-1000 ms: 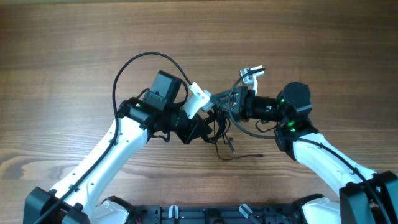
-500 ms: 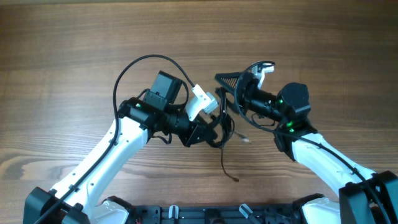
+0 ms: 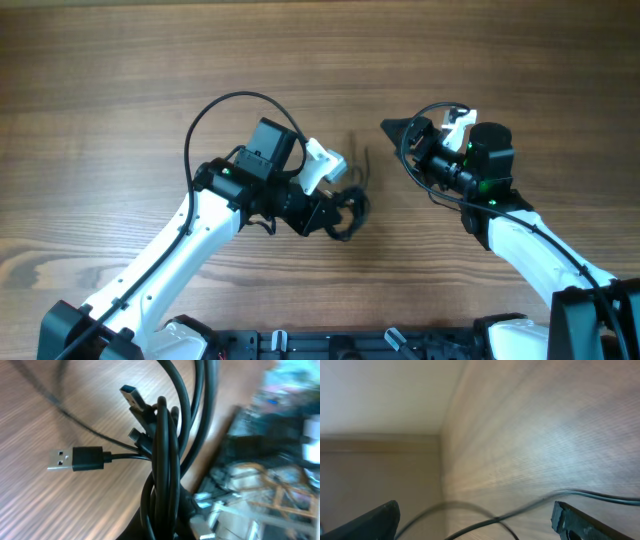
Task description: Untangle cables
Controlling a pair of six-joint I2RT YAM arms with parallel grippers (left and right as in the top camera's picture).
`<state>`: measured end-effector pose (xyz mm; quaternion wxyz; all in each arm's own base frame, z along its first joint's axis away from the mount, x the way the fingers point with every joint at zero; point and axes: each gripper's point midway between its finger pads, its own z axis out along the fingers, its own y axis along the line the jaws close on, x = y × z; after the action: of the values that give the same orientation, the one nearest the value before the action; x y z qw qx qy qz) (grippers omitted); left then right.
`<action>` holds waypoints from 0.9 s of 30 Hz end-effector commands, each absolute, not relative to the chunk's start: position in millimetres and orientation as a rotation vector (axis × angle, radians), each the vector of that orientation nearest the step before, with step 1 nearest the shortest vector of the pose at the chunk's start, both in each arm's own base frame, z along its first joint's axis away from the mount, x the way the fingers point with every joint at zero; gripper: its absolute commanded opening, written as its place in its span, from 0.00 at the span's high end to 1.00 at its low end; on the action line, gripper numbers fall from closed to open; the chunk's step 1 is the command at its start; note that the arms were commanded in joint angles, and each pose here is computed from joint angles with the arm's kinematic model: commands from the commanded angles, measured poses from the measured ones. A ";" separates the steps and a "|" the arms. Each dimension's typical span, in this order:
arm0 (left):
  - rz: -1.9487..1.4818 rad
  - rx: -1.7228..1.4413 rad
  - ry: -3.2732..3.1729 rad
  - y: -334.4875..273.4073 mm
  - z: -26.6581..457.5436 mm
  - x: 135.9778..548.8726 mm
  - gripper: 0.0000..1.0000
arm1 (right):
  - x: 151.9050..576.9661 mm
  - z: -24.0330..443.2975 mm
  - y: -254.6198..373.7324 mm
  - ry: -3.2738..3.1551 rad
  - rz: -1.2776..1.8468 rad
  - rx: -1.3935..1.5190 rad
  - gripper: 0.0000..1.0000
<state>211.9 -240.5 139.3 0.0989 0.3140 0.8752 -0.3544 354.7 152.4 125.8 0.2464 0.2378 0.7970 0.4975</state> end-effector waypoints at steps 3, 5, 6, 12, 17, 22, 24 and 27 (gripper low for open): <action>-0.526 0.744 2.741 -190.6 114.6 240.2 0.96 | 339.1 102.7 153.3 2.299 1.308 0.631 0.00; -0.436 0.729 2.750 -181.0 111.5 244.7 0.96 | 331.1 105.0 161.1 2.324 1.372 0.588 0.00; -0.384 0.719 2.746 -175.9 110.4 248.6 0.96 | 325.6 108.1 167.4 2.336 1.423 0.557 0.00; -0.511 0.889 2.669 -192.5 115.8 241.9 0.96 | 301.2 126.0 202.0 2.369 1.642 0.431 0.00; -0.534 1.075 2.596 -195.8 116.2 234.4 0.96 | 304.2 130.9 225.3 2.345 1.629 0.509 0.01; -0.566 1.124 2.598 -196.3 115.7 226.1 0.96 | 307.9 121.6 239.0 2.332 1.534 0.694 0.00; -0.617 1.158 2.572 -201.6 118.2 222.6 0.96 | 307.6 120.8 244.8 2.320 1.507 0.707 0.00; -0.626 1.157 2.568 -202.7 118.8 222.5 0.96 | 307.4 120.8 249.5 2.306 1.494 0.743 0.02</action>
<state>224.3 -193.4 107.2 0.1121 0.3767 0.8995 -0.1910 297.0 251.5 123.3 0.1266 0.2155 0.8081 0.5334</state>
